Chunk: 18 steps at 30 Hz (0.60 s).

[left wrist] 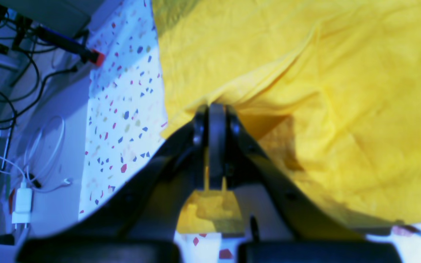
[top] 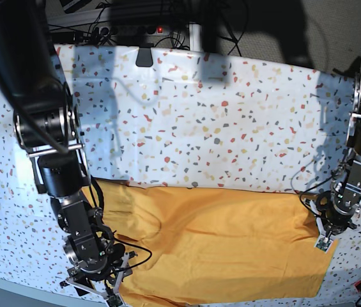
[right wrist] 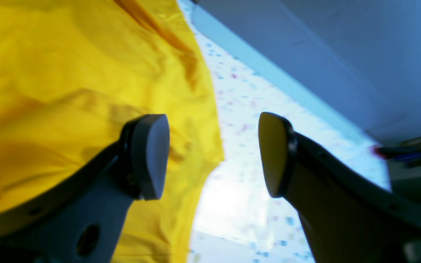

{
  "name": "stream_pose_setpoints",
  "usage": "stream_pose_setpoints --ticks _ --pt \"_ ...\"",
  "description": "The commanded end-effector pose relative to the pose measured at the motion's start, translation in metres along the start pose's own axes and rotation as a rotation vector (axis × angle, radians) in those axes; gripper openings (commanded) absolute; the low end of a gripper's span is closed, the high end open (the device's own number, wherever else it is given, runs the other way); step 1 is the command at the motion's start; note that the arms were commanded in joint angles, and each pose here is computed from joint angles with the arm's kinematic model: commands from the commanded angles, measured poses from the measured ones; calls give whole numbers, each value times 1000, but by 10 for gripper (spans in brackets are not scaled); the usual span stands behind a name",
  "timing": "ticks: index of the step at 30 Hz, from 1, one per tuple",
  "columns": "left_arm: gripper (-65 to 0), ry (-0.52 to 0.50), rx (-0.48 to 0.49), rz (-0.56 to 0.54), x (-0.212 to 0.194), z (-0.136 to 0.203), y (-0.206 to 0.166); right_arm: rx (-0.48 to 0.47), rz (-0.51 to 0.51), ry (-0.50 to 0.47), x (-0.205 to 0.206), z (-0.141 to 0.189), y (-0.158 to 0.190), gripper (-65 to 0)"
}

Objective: Fold the T-shirt properly
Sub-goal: 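Pull the grasped shirt edges away from the robot with both grippers, then release the shirt and reposition both grippers on its edge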

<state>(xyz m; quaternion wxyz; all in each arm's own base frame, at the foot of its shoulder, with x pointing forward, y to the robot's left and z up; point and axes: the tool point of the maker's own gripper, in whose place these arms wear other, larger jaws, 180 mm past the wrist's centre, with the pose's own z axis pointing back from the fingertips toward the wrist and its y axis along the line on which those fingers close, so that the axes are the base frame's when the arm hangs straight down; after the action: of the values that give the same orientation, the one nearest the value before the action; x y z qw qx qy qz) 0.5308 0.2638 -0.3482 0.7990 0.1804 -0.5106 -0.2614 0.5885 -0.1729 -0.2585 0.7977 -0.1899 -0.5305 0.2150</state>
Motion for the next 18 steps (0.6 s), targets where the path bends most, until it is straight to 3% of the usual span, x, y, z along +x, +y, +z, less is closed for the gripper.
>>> stream_pose_setpoints --ticks 1,5,7,8,13,18 --pt "-650 -74 86 -18 26 0 33 -45 -21 -64 31 1 -23 -270" --pt "-625 -112 190 -65 35 3 55 -37 -45 -34 26 1 -21 -270" --pt "-500 -115 194 -68 35 4 59 -36 -45 -31 25 1 -20 -270" --pt "-468 -119 194 -68 35 4 58 -36 -45 -29 24 1 -20 -270" --pt "-462 -126 196 -54 36 4 59 -19 -58 -11 16 0 -11 -270" --pt "-463 -157 128 188 39 3 49 42 -157 37 -13 2 13 -270"
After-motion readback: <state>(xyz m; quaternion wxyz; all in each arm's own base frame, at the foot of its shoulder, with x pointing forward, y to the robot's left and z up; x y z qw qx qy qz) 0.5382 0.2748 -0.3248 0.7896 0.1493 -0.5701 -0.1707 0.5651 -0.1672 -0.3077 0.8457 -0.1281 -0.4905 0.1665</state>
